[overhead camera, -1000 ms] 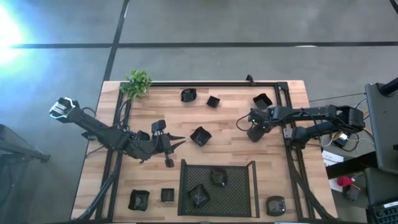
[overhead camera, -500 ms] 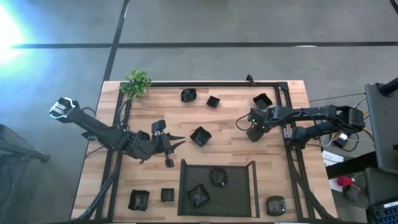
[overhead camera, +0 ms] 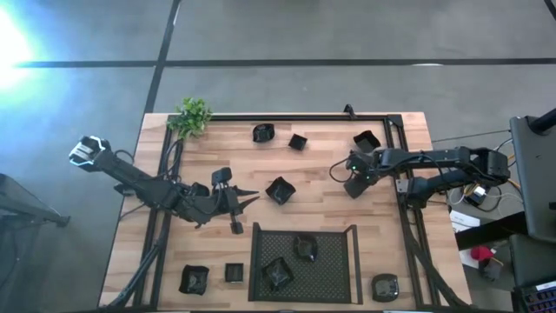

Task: Pick & Place Mini shaped plates
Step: Put the square plate on the shelf

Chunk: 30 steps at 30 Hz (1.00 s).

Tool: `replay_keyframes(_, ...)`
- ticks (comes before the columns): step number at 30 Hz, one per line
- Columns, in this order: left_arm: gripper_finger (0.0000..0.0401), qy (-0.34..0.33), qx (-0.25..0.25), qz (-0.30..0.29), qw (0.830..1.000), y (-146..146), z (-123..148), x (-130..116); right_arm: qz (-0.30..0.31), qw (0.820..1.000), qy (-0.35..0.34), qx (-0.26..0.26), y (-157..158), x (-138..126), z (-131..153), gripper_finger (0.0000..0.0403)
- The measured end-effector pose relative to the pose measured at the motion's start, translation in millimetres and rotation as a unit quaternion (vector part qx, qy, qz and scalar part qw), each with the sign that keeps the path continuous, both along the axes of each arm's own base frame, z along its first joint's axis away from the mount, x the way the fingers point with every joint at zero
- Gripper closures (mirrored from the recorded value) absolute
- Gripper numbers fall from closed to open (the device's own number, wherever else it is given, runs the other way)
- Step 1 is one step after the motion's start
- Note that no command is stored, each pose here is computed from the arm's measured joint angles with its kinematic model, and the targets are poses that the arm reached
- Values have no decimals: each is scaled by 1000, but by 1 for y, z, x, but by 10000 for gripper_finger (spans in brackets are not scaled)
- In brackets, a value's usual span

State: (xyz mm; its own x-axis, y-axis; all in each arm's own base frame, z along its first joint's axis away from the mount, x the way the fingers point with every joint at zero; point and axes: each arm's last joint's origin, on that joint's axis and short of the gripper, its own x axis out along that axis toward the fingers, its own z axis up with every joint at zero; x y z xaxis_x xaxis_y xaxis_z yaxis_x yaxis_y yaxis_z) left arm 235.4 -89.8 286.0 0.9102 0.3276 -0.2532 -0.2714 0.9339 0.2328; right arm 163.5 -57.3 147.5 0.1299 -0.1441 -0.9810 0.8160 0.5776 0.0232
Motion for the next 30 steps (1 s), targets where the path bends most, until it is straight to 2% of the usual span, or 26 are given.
replay_keyframes(8, 350, 0, 0, 0, 1000, 0, 0, 0, 22, 999, -40, -19, -6, 17, 24, 395)
replay_keyframes(18, 350, 1, 3, -1, 1000, 0, 0, 0, 58, 992, -106, -47, -6, 42, 68, 395)
replay_keyframes(24, 350, 1, 3, -1, 1000, 0, 0, 0, 102, 983, -144, -53, 12, 56, 91, 395)
replay_keyframes(30, 350, 1, 3, -1, 1000, 0, 0, 0, 162, 971, -170, -42, 47, 71, 109, 395)
